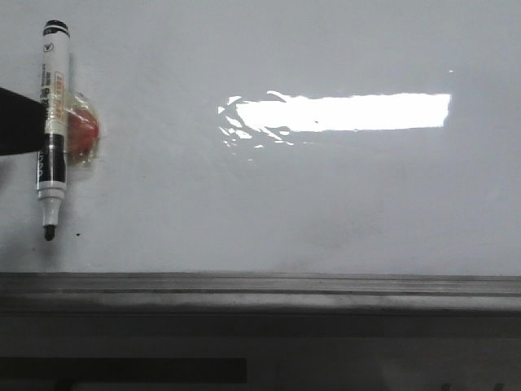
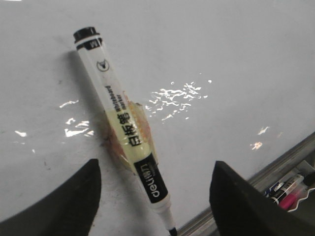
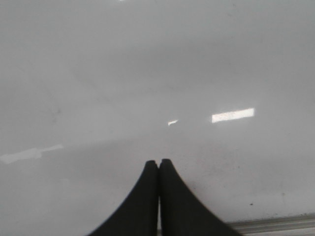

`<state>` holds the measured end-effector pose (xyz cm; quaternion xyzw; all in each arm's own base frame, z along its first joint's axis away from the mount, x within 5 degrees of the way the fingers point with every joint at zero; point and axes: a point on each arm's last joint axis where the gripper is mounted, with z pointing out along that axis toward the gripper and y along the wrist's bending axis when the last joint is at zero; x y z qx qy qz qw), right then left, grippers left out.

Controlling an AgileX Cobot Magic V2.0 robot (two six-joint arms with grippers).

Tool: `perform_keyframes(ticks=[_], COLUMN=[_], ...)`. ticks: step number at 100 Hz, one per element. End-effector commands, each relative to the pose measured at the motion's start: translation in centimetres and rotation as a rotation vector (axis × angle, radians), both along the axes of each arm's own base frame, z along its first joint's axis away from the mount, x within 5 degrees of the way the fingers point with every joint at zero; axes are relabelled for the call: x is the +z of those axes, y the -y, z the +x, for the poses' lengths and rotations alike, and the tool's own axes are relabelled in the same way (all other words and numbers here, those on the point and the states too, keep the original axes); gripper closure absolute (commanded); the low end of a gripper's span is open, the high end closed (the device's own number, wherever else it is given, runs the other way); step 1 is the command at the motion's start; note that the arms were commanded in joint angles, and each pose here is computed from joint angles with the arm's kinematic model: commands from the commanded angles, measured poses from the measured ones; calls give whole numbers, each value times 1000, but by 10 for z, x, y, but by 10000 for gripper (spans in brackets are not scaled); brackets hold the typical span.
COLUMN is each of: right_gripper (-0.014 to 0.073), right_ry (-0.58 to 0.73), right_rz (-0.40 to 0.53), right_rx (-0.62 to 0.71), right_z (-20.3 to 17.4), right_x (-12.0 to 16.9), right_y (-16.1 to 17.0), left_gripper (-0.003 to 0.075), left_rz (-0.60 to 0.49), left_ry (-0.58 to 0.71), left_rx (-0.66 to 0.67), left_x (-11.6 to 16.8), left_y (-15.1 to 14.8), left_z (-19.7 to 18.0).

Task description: Write number 6 on whiteboard

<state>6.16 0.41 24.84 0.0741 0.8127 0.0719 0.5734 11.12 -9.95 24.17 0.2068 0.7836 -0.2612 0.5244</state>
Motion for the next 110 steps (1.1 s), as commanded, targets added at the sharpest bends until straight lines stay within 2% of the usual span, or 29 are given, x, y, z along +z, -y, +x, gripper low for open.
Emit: perform_keyframes(ticks=[1, 19, 60, 82, 93, 101, 110], right_gripper=[661, 661, 661, 661, 661, 661, 661], right_ry=[88, 88, 91, 91, 91, 88, 88], right_rz=[-13, -13, -13, -13, -13, -13, -9], right_rx=[-18, -18, -18, -18, -18, -15, 21], right_z=[3, 3, 3, 3, 3, 3, 3], right_x=[17, 17, 17, 17, 17, 17, 17], right_y=[2, 2, 2, 2, 2, 2, -1], left_gripper=[273, 273, 279, 283, 363, 472, 641], left_rz=[-71, -68, -49, -47, -70, -62, -52], left_ry=[57, 9, -2, -99, -180, -208, -217], left_rx=[23, 46, 64, 99, 152, 165, 166], left_x=[14, 7, -2, -16, -25, -30, -32], left_y=[6, 10, 16, 22, 23, 24, 25], left_z=[7, 14, 23, 30, 34, 36, 37])
